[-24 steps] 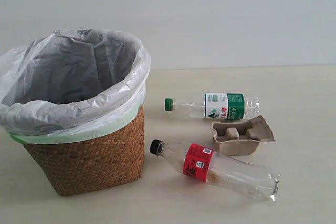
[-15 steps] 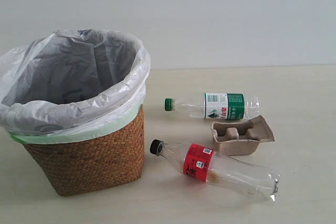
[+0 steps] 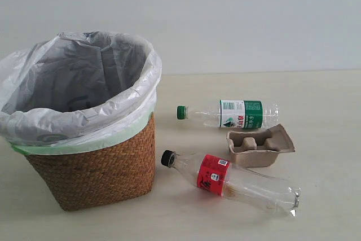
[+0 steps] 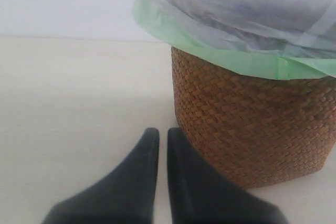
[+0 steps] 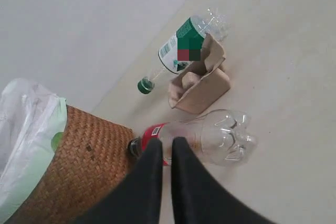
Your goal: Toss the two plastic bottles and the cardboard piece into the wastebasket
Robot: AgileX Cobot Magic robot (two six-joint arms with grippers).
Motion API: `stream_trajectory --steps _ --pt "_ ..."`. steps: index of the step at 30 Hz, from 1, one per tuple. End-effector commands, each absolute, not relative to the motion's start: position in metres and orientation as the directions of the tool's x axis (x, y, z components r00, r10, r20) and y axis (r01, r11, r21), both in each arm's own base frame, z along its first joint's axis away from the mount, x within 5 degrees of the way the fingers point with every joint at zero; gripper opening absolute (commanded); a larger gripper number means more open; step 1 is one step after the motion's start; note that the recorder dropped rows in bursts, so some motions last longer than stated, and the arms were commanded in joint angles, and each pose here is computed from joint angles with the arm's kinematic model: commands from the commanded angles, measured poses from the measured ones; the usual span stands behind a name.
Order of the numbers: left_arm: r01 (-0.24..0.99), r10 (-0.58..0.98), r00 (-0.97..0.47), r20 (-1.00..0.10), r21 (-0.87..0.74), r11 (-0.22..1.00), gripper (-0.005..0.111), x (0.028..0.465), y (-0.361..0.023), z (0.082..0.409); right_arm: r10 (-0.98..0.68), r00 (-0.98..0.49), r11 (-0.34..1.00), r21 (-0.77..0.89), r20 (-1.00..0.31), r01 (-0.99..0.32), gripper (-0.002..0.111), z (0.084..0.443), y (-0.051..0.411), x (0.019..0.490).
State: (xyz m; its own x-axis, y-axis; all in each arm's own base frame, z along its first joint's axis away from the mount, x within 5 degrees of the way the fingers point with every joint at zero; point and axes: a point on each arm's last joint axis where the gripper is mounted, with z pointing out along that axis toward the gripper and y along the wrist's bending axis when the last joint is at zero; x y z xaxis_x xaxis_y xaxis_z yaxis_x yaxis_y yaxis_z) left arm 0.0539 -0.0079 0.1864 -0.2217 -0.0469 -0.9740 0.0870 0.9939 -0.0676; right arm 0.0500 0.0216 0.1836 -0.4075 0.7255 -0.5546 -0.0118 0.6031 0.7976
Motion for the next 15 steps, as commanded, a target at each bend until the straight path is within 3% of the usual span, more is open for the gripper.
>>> stream_trajectory --steps 1,8,12,15 --pt "0.081 -0.055 -0.22 -0.974 -0.074 0.994 0.006 0.054 -0.008 0.186 0.737 -0.388 0.593 0.805 -0.554 -0.022 0.003 0.186 0.021 0.05" --pt "0.081 -0.055 -0.22 -0.974 -0.074 0.994 0.006 0.054 -0.008 0.186 0.751 -0.347 0.582 0.811 -0.562 -0.055 0.003 0.191 0.02 0.052" --pt "0.081 -0.055 -0.22 -0.974 -0.074 0.994 0.006 0.054 -0.008 0.186 0.787 -0.257 0.548 0.827 -0.561 -0.128 0.003 0.202 0.017 0.054" --pt "0.081 -0.055 -0.22 -0.974 -0.074 0.994 0.006 0.054 -0.008 0.186 0.732 -0.173 0.618 0.749 -0.659 -0.24 0.003 0.215 0.016 0.053"
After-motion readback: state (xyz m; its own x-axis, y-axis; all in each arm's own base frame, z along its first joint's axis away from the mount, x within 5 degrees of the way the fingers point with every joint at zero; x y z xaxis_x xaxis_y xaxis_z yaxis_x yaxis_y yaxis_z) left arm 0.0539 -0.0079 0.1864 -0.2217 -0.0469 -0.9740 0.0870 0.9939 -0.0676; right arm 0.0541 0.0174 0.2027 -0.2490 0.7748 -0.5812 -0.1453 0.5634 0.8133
